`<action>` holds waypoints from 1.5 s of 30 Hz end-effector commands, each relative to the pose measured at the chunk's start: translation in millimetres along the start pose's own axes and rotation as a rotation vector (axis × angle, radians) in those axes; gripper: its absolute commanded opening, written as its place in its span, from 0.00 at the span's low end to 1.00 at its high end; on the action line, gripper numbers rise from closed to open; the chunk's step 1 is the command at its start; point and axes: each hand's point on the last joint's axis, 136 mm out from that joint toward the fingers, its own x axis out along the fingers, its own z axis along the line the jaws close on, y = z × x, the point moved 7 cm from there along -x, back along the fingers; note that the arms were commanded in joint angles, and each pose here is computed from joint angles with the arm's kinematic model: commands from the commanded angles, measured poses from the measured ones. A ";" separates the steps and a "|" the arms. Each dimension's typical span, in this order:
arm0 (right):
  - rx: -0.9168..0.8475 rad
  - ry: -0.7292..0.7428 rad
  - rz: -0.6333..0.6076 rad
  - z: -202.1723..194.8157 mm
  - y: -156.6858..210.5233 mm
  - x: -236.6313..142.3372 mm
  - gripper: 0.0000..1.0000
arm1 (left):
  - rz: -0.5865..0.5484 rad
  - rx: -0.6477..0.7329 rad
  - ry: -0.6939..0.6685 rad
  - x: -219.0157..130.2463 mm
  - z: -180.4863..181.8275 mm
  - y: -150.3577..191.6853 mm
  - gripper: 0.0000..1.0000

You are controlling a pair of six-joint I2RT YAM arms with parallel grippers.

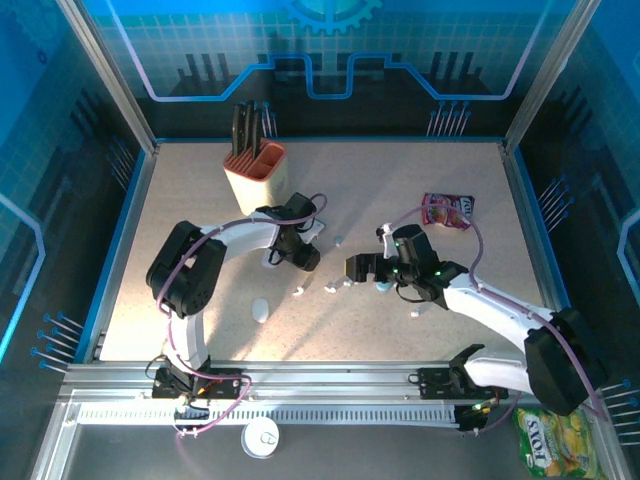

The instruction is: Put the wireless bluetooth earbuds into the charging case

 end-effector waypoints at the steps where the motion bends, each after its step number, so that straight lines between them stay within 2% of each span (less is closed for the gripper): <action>1: 0.074 0.040 -0.037 -8.0 -4.8 -10.0 1.00 | -0.005 0.007 -0.005 -5.0 -3.5 0.2 0.46; 7: 0.223 -0.013 -0.086 -16.3 -20.4 -33.2 1.00 | -0.163 0.064 0.014 -28.8 -9.0 -6.7 0.43; 10: 0.280 -0.057 -0.082 -21.5 -24.3 -39.8 1.00 | -0.267 0.146 0.057 -45.5 -16.9 -11.0 0.44; 13: 0.299 -0.119 -0.036 -16.6 -27.6 -41.6 0.99 | -0.365 0.243 0.126 -64.6 -28.1 -14.2 0.44; 14: 0.290 -0.131 -0.013 -13.5 -28.9 -41.9 0.96 | -0.393 0.285 0.159 -70.7 -33.6 -14.6 0.44; 20: 0.270 -0.233 0.093 6.8 -37.0 -38.2 0.92 | -0.521 0.510 0.294 -98.1 -60.7 -14.9 0.46; 24: 0.266 -0.299 0.111 18.0 -40.3 -32.6 0.82 | -0.553 0.618 0.354 -109.3 -74.8 -12.0 0.46; 31: 0.243 -0.349 0.142 30.4 -42.0 -21.3 0.66 | -0.586 0.712 0.439 -116.7 -89.4 -7.3 0.47; 40: 0.203 -0.419 0.179 43.0 -46.4 -13.7 0.65 | -0.587 0.738 0.437 -111.9 -93.2 -6.6 0.47; 45: 0.226 -0.428 0.210 43.4 -48.3 -4.6 0.54 | -0.599 0.750 0.440 -111.4 -96.2 -6.3 0.47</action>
